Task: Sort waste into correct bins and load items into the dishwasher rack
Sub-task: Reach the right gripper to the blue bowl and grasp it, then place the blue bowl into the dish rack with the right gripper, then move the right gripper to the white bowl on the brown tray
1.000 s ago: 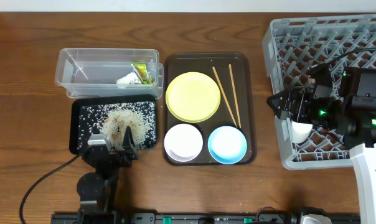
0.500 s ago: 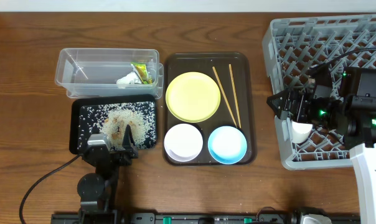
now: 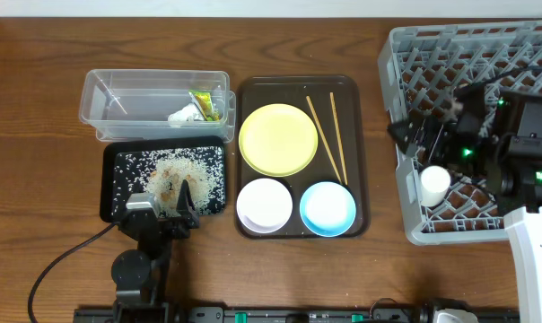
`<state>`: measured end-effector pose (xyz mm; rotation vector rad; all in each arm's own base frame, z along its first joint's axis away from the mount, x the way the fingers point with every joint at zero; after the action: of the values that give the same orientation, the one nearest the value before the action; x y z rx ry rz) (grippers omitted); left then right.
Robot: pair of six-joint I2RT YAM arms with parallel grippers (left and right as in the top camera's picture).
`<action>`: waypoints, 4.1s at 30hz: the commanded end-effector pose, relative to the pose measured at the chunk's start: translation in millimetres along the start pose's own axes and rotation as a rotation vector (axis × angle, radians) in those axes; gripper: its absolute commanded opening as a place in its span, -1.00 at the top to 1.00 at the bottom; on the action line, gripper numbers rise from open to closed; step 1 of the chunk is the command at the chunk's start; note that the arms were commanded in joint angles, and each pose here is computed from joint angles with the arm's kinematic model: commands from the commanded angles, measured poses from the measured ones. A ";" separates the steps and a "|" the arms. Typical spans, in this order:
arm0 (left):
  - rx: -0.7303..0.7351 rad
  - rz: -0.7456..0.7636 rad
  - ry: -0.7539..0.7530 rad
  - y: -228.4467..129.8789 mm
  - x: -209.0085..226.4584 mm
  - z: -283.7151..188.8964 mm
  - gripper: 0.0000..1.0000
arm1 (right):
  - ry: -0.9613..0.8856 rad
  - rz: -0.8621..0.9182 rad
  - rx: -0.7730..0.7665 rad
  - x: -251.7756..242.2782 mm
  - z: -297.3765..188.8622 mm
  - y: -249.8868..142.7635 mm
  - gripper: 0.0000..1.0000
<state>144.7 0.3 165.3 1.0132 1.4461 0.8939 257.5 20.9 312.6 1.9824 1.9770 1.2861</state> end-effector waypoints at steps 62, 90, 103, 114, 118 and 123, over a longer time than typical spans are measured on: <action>0.036 0.012 0.007 -11.3 4.2 2.1 -0.86 | -1.497 -0.108 -0.383 -51.2 30.3 42.3 0.98; 0.036 0.012 0.007 -11.3 4.2 2.1 -0.86 | -1.573 -0.627 0.151 -76.7 163.3 10.7 0.98; 0.036 0.012 0.007 -11.3 4.2 2.1 -0.86 | -1.169 -0.569 0.104 -6.2 147.0 -16.5 0.01; 0.036 0.012 0.007 -11.3 4.2 2.1 -0.86 | 0.036 -0.523 0.367 119.2 151.5 -83.0 -0.07; 0.036 0.012 0.007 -11.3 4.2 2.1 -0.87 | -0.024 -0.552 0.487 125.6 169.1 -114.6 -0.21; 0.036 0.012 0.007 -11.3 4.2 2.1 -0.87 | -0.205 -0.629 0.523 114.2 197.7 -133.3 -0.23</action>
<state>144.7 0.3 165.2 1.0132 1.4461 0.8939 242.3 237.2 178.6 1.3356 2.7176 0.5275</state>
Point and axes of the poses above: each gripper's point midway between its finger pads, its own z axis out along the fingers, its own x axis along the line the jaws close on, y = z × x, the point moved 10 cm from there along -z, back along the fingers, and after that the axes turned 11 degrees about -z, right-handed, at the moved point
